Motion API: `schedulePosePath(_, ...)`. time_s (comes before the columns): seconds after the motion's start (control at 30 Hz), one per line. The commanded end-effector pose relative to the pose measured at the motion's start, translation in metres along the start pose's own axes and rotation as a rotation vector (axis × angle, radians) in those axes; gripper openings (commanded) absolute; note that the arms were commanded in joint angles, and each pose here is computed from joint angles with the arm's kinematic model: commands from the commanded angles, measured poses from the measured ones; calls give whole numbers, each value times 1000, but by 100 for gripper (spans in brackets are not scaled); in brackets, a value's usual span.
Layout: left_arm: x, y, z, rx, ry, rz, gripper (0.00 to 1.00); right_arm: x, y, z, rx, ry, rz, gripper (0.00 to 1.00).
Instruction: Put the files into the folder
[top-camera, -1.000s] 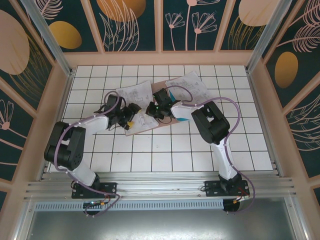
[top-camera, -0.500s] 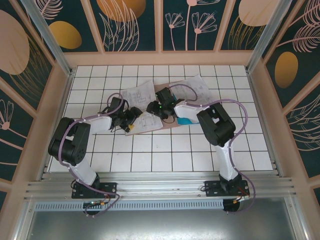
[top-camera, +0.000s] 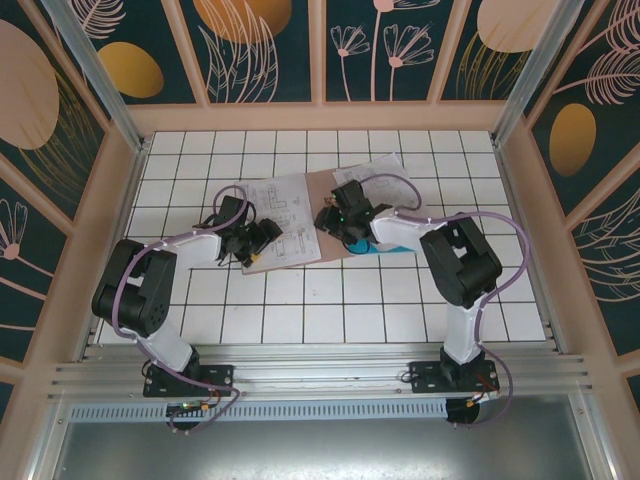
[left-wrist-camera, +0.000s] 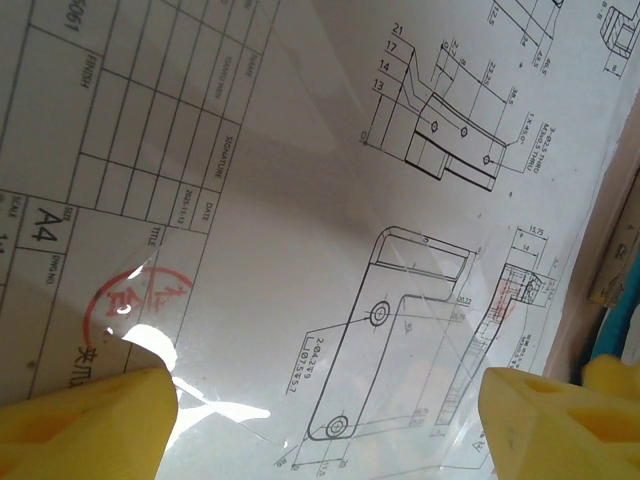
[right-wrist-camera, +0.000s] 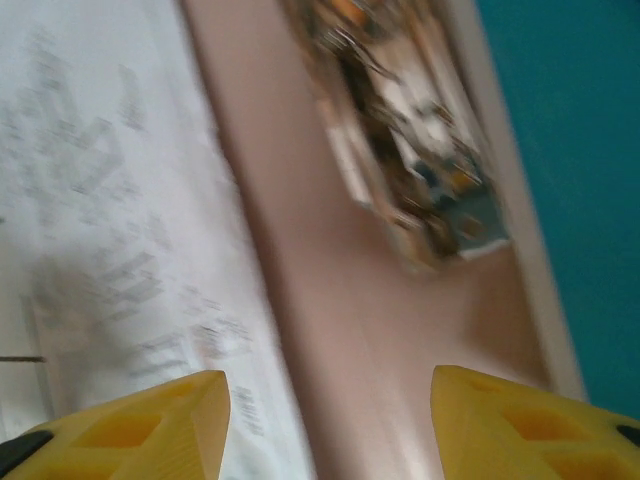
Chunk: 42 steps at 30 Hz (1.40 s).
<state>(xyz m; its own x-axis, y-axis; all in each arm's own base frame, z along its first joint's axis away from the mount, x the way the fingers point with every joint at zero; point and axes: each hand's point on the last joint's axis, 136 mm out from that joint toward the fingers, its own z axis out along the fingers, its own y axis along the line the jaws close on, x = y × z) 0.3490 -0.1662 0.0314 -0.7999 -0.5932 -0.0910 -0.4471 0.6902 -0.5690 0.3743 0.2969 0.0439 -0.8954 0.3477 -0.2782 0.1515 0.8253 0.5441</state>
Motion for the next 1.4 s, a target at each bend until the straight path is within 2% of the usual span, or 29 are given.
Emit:
schedulePosePath(0.0, 12, 46, 2, -180, 37, 4, 81, 7, -1, 6, -17, 18, 33, 56)
schedulePosePath(0.2, 9, 44, -2, -190, 25, 23, 81, 35, -30, 17, 69, 103, 81, 56)
schedulePosePath(0.33, 8, 46, -6, -204, 19, 43, 81, 55, -51, 10, 121, 154, 136, 56)
schedulePosePath(0.53, 13, 49, -10, -209, 34, 68, 81, 79, -50, 1, 108, 212, 138, 56)
schedulePosePath(0.67, 12, 43, -16, -199, 31, 84, 81, 73, -39, -3, 93, 182, 107, 57)
schedulePosePath(0.87, 14, 6, -34, -70, 37, 57, 81, 49, -1, -16, 14, 137, 44, 58)
schedulePosePath(1.03, 33, -40, -41, 78, 75, 64, 79, 33, 24, -38, -30, 97, 45, 59)
schedulePosePath(1.17, 52, -77, -28, 191, 134, 42, 78, 29, 20, -47, -23, 79, 78, 60)
schedulePosePath(1.37, 72, -110, -3, 281, 202, 15, 78, 15, 21, -50, -61, 43, 142, 59)
